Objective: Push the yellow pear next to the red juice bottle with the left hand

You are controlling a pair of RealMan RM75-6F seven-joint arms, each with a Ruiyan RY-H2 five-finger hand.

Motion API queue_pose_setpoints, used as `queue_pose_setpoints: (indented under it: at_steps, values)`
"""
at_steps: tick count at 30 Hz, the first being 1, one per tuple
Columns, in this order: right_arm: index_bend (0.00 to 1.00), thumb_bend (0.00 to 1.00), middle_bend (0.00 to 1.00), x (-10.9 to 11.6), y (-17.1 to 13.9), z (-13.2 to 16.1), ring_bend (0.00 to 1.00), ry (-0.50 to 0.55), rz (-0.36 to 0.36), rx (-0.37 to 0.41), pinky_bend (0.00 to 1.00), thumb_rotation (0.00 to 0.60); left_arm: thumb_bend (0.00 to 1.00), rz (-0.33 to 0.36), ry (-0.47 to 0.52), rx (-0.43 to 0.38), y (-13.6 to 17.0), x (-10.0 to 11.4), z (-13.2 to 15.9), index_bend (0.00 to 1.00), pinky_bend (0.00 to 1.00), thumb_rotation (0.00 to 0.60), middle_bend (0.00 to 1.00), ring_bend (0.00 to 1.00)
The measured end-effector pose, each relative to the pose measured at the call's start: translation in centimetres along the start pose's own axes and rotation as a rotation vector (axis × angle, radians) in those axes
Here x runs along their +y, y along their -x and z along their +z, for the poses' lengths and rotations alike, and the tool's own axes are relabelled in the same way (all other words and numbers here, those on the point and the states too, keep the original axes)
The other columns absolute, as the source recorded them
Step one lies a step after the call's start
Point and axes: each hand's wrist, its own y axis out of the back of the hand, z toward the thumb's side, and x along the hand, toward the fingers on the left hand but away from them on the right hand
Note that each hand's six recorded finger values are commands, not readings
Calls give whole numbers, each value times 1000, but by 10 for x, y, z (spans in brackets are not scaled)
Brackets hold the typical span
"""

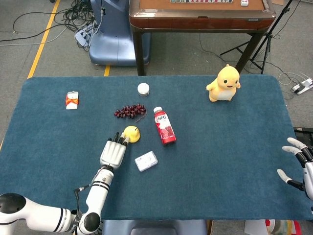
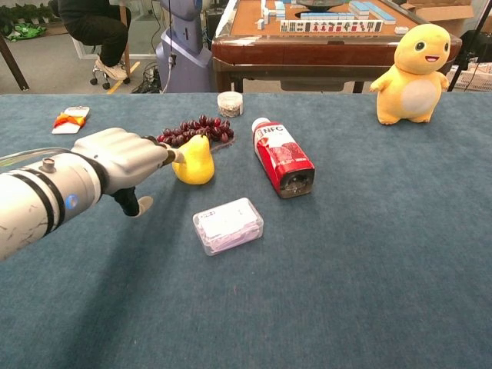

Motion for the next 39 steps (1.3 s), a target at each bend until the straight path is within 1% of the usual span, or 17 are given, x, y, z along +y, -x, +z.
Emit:
queue_pose_setpoints:
  at_steps: [9, 20, 25, 31, 36, 39]
  values:
    - [336, 134, 226, -1, 0, 1, 180, -2, 3, 2, 449, 600, 472, -26, -22, -9, 1, -6, 6, 59, 279, 600, 43, 48]
    - [336, 134, 226, -3, 1, -1, 180, -2, 10, -3, 449, 600, 472, -5, -25, -46, 2, 2, 25, 59, 279, 600, 43, 48]
    - [336, 134, 226, -2, 1, -1, 180, 1, 7, -3, 449, 600, 472, -8, -28, -44, 2, 1, 27, 60, 279, 600, 43, 48]
    - [336, 134, 226, -3, 2, -1, 180, -2, 12, -4, 449, 600, 472, 5, -29, -7, 8, 2, 11, 60, 279, 600, 43, 48]
    - [336, 135, 226, -5, 2, -1, 180, -8, 17, -6, 449, 600, 469, 24, -32, 7, 23, 3, -12, 60, 279, 600, 43, 48]
    - [336, 135, 226, -8, 3, -1, 180, -16, 23, -5, 449, 600, 469, 48, -25, 19, 35, 4, -29, 62, 279, 600, 43, 48]
